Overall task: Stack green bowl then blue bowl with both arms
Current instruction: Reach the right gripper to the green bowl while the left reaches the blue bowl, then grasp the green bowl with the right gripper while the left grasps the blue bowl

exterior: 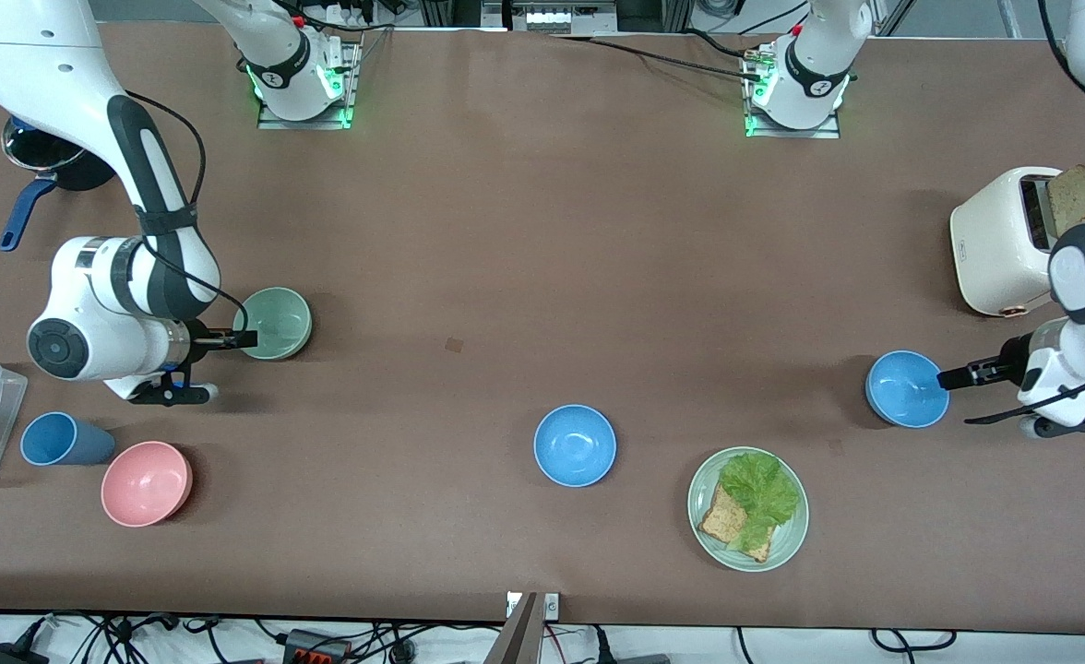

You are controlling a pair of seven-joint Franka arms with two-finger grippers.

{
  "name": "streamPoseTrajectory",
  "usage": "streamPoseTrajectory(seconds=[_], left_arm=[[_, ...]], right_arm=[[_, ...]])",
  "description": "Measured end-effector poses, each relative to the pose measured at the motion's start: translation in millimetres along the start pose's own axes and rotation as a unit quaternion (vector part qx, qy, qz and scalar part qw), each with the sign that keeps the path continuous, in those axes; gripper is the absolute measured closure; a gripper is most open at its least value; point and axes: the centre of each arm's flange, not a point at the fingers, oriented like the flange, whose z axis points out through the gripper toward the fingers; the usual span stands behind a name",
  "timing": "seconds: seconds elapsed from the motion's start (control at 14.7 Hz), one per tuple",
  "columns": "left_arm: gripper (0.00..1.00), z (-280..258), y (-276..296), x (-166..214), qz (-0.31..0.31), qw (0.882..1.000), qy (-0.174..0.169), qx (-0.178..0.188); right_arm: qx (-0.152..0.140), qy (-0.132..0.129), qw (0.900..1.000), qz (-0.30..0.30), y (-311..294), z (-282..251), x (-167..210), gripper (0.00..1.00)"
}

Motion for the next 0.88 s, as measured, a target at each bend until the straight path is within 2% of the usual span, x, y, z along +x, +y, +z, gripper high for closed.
streamPoseTrajectory(seconds=[0.2, 0.34, 0.41, 0.61, 0.75, 0.81, 0.88], left_arm=[[0.0, 40, -6, 3, 0.023, 1.0, 0.02, -0.005], [0.0, 59, -12, -1, 0.029, 0.999, 0.025, -0.007], [0.0, 66, -14, -4, 0.034, 0.999, 0.021, -0.007], [0.0, 78, -18, -7, 0.053, 0.998, 0.016, -0.008], [0.01, 85, -24, -7, 0.066, 0.998, 0.024, -0.009], [0.02, 91, -28, -8, 0.072, 0.997, 0.032, -0.009], [0.1, 96, -31, -9, 0.076, 0.996, 0.037, -0.01]], right_arm=[[0.001, -0.014, 1.0, 0.0, 0, 10, -4, 0.02], [0.001, -0.022, 1.0, 0.0, 0, 17, -7, 0.17], [0.001, -0.025, 1.0, 0.0, 0, 19, -8, 0.19], [0.001, -0.027, 1.0, 0.0, 0, 21, -9, 0.49], [0.001, -0.028, 1.0, 0.0, 0, 22, -9, 0.68], [0.001, -0.029, 1.0, 0.0, -1, 22, -9, 0.8], [0.002, -0.031, 1.0, -0.001, -1, 22, -10, 0.9]])
